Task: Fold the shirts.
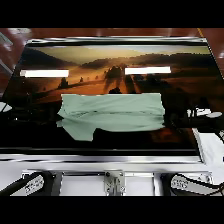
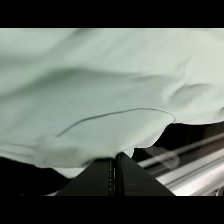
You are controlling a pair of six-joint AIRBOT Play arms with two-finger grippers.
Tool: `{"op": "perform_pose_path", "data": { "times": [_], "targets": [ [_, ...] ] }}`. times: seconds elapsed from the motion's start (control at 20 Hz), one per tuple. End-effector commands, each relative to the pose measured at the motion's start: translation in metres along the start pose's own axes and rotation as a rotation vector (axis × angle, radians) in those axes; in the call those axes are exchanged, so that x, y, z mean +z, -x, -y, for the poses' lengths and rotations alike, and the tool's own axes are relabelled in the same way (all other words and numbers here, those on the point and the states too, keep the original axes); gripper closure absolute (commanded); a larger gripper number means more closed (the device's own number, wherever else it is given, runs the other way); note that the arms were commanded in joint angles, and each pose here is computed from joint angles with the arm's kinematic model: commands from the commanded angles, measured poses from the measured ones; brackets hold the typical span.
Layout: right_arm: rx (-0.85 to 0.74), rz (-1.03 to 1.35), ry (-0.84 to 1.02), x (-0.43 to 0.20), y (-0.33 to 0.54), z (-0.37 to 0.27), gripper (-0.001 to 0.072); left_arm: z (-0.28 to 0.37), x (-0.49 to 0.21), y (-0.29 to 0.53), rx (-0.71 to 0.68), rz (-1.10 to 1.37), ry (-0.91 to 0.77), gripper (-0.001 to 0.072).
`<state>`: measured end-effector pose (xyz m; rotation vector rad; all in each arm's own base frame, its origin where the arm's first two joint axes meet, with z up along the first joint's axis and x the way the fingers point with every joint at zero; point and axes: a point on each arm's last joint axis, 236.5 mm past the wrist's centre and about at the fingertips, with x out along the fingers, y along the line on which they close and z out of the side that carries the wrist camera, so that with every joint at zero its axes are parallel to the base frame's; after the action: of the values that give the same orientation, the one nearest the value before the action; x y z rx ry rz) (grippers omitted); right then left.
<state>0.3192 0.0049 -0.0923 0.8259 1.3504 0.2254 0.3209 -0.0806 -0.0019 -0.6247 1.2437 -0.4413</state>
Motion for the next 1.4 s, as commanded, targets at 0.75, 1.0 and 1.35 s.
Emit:
{"op": "perform_pose_path", "data": {
  "times": [0.75,1.0,1.35],
  "targets": [
    [-0.203,0.22,0.173,0.152,-0.062,-0.051,0.0639,-0.048,0.151,-0.082,-0.087,0.005,0.138,0.0602],
    [-0.201,0.195,0.237,0.145,-0.036,-0.055,0.0074,-0.039,0.136,-0.062,-0.143,-0.081,0.134,0.0118],
    [-0.095,0.126,0.019,0.136,-0.038,-0.03,0.0074,-0.009,0.134,-0.024,-0.169,-0.079,0.085,0.0125]
  ]
}}
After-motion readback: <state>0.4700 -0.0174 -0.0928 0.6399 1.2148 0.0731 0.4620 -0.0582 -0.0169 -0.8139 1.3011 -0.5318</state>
